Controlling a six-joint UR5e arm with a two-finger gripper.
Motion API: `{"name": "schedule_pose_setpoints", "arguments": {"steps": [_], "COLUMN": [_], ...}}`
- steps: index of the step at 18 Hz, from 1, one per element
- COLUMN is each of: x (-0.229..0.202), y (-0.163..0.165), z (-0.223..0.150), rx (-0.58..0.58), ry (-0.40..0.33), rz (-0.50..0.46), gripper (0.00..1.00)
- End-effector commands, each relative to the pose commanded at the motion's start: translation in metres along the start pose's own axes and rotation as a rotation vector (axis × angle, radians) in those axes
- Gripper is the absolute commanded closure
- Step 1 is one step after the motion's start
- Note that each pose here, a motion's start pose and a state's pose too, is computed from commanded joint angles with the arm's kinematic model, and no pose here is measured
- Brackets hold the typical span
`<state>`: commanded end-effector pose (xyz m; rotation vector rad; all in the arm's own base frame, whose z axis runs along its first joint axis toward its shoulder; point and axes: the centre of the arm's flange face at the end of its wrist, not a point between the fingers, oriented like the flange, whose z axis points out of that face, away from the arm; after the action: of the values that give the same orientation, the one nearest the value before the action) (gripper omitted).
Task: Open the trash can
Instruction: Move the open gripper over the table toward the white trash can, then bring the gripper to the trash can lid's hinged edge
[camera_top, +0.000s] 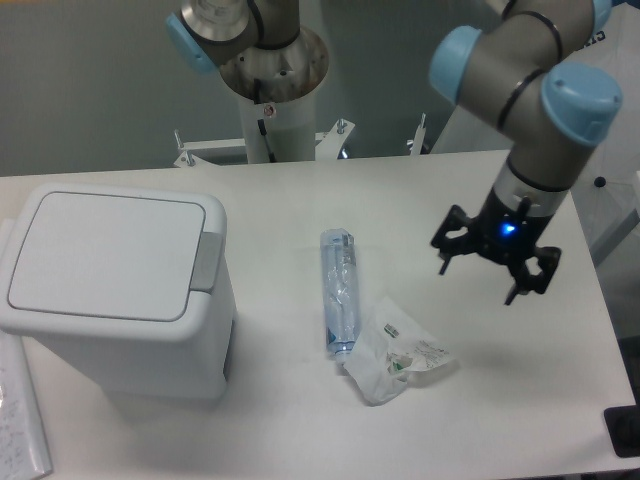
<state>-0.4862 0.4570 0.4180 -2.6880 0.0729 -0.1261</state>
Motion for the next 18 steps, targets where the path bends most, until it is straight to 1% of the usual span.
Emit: {"name": "schedule_pose_setpoints", "arguments": {"steps": [3,4,5,7,9,12,15,17,18], "x": [0.027,0.037,0.046,0.054,0.075,0.096,0.115,0.133,0.142], "y": [-0.023,-0.031,-0.037,-0.045,-0.062,-0.075,-0.079,-0.078,-0.074], "z": [-0.007,-0.018,-0.026,-0.029,-0.031,-0.028,-0.016,-0.023,-0.025], "rx": [0.173,0.211,0.220,0.228,0.236,0.234,0.215,0.212,0.209], "ry": [0.087,0.093,0.093,0.094,0.112,0.136,0.163,0.164,0.166], "rz": [0.015,0.009,-0.014,-0.064,-0.077,-0.104,-0.117,-0.141,-0.171], "gripper": [0.00,0.00,0.00,0.00,0.00,0.00,0.00,0.00,0.00]}}
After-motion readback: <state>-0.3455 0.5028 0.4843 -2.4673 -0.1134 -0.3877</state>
